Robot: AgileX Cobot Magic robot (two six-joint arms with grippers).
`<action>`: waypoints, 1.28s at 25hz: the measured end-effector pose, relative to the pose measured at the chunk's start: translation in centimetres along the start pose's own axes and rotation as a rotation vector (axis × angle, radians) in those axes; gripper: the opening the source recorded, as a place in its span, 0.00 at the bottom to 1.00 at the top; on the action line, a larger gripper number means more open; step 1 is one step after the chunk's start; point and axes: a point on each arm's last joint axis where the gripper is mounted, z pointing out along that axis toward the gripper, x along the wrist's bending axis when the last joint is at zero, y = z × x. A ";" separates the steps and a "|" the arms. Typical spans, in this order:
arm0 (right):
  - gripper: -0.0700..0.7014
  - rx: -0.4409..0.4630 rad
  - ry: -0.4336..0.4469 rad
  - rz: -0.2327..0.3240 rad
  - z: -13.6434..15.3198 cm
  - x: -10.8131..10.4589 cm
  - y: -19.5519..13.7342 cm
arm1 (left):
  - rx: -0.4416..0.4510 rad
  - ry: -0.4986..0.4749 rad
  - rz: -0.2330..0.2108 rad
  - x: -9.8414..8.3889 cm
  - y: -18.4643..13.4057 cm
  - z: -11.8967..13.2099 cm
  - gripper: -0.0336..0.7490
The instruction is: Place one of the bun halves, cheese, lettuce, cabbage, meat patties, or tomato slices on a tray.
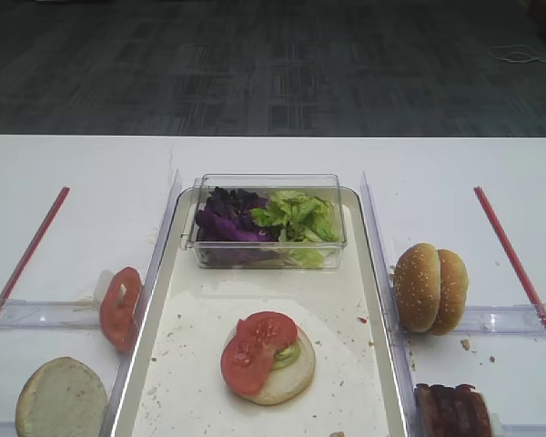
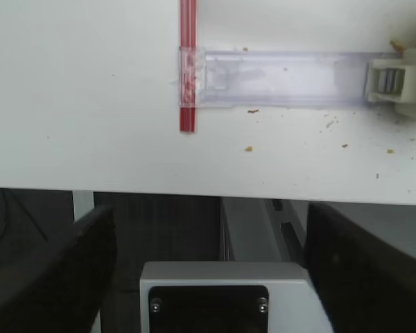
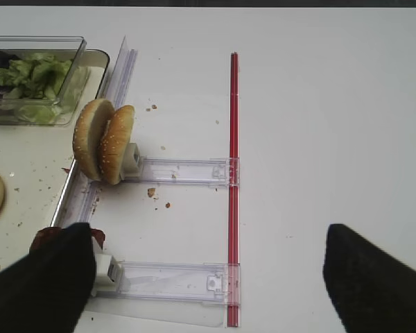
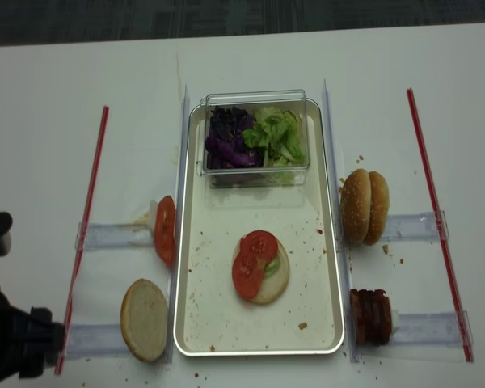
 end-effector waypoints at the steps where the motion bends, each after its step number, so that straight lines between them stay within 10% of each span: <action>1: 0.98 0.000 0.000 0.000 0.0 0.0 0.0 | -0.020 -0.001 -0.001 0.0 -0.7 -0.1 0.75; 20: 0.98 0.000 0.000 0.000 0.0 0.0 0.0 | -0.818 -0.027 -0.036 0.6 -11.8 -4.5 0.75; 32: 0.98 -0.002 0.000 0.003 0.0 0.0 0.0 | -0.834 -0.025 -0.039 0.6 -11.9 -4.5 0.74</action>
